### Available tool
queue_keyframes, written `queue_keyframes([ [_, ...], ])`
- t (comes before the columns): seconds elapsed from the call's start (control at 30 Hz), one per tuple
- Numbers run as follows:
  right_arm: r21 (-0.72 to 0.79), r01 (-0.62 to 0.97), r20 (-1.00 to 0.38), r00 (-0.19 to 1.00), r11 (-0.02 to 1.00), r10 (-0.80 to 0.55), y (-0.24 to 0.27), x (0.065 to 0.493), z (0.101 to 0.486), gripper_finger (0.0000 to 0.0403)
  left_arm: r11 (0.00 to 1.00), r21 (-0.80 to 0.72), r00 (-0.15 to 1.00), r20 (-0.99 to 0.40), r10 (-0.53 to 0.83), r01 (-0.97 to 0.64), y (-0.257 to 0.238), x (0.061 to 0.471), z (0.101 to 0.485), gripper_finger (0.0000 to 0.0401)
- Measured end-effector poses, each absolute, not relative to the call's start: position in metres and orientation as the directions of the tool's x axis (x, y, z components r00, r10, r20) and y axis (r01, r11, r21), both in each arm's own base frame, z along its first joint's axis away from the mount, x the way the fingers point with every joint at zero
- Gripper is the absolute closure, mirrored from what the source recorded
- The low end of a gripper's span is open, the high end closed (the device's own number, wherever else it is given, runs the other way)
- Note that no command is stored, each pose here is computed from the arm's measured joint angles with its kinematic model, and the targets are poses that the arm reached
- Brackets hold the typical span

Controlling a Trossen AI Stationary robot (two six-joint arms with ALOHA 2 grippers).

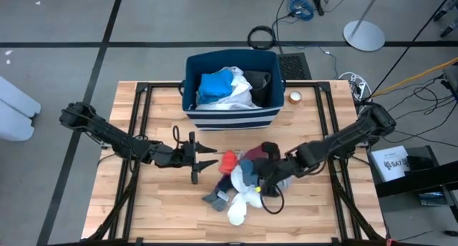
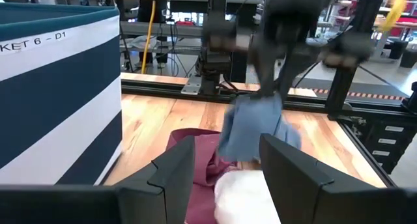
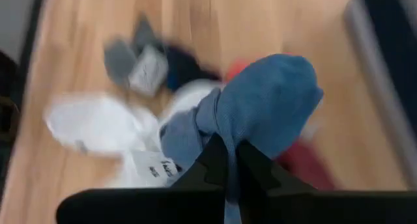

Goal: Sort clothes
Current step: Move the blue pair of socks to the center of the table

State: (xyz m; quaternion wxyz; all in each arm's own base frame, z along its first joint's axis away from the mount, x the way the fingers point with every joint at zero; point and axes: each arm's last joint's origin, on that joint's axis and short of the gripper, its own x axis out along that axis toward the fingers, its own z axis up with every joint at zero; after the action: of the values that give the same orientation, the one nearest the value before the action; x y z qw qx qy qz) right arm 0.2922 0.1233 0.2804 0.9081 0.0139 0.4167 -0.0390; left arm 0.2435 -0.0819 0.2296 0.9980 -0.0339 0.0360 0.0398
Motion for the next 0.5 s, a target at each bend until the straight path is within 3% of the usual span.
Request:
queue_keyframes([
  [0.23, -0.092, 0.01, -0.618, 0.784, 0.996, -0.065, 0.127, 0.301, 0.351, 0.04, 0.995, -0.065, 0.994, -0.074, 0.077, -0.082, -0.082, 0.243, 0.23, 0.0221],
  [0.5, -0.134, -0.039, -0.55, 0.834, 0.99, -0.041, 0.127, 0.301, 0.38, 0.04, 0.997, -0.067, 0.997, -0.076, 0.026, -0.031, -0.083, 0.244, 0.229, 0.0221],
])
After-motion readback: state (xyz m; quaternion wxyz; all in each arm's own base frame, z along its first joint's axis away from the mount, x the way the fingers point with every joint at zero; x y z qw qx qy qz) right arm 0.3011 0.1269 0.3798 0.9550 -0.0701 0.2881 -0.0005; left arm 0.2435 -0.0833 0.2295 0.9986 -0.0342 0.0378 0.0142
